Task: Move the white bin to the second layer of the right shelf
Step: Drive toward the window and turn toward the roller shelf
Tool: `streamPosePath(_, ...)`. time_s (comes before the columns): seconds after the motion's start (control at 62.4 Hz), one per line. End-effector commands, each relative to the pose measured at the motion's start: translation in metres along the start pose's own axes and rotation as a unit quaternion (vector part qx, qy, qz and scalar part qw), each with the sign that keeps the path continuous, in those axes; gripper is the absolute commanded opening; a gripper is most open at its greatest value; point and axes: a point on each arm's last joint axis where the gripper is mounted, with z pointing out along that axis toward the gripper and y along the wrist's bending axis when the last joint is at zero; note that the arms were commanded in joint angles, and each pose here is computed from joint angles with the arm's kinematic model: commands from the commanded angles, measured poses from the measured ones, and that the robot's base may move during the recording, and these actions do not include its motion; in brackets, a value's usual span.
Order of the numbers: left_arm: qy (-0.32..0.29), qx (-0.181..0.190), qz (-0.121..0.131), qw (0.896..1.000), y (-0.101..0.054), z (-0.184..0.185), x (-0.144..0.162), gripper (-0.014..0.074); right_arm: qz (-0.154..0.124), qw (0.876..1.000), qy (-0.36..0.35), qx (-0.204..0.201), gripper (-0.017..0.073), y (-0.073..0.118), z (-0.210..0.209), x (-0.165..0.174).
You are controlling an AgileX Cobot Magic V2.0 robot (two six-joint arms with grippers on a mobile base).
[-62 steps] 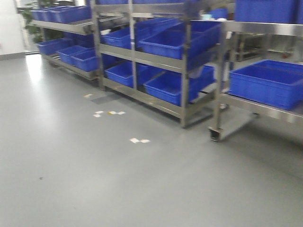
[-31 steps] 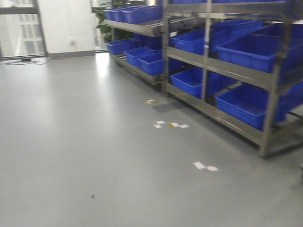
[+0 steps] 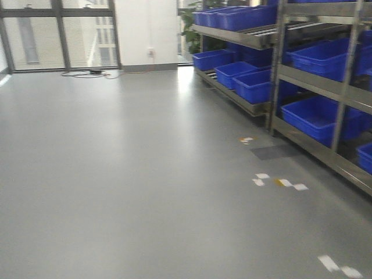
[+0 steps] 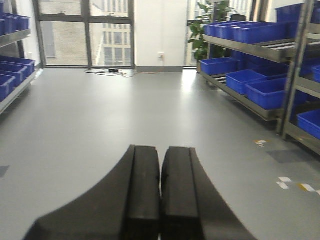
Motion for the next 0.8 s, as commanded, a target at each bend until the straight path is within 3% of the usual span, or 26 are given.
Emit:
streamPosePath(0.0, -0.035, -0.002, -0.005, 0.999, 0.0007, -0.0006, 0.0009, 0.0085, 0.000, 0.999, -0.053, -0.003, 0.0055, 0.0008, -0.0055, -0.0139)
streamPosePath(0.785, -0.035, -0.002, -0.005, 0.999, 0.0007, -0.0006, 0.0009, 0.0085, 0.000, 0.999, -0.053, -0.003, 0.0055, 0.0008, -0.0055, -0.0139)
